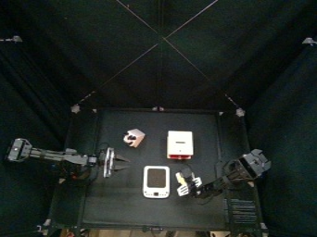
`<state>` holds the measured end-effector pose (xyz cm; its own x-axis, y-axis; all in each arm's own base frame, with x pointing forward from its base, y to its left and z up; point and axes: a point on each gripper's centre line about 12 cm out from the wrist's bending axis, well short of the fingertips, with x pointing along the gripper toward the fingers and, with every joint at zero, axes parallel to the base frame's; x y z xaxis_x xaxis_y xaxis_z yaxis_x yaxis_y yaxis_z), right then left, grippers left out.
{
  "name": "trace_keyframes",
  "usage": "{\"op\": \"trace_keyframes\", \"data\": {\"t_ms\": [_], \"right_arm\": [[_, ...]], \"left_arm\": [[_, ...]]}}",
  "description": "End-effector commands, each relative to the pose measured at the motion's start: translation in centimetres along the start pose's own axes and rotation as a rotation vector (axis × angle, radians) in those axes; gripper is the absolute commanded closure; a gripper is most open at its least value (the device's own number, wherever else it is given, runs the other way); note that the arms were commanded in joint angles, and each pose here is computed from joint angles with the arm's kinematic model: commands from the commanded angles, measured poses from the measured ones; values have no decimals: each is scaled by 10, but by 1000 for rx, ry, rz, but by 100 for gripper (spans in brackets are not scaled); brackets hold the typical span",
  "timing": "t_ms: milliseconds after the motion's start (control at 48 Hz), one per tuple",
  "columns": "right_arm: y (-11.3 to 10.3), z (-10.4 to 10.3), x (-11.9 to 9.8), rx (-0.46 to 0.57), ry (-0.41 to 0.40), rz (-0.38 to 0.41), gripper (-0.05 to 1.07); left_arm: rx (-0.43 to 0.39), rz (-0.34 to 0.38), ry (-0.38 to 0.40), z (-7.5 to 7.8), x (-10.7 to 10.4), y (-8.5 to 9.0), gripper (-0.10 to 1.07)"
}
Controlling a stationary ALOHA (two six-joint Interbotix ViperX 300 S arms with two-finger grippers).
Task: Grab egg sushi
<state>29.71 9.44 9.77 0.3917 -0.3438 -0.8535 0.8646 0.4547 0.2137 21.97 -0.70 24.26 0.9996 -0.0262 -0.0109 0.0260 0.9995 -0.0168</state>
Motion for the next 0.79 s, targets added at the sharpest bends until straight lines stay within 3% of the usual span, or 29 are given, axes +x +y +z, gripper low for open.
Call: {"op": "trace_keyframes", "data": {"t_ms": [0, 771], "right_arm": [[6, 4, -5, 26, 5, 25, 33], [17, 17, -26, 31, -9, 124, 37]], "left_arm": [[3, 1, -17, 5, 2, 0, 24], [1, 1, -15, 5, 2, 0, 24]]}}
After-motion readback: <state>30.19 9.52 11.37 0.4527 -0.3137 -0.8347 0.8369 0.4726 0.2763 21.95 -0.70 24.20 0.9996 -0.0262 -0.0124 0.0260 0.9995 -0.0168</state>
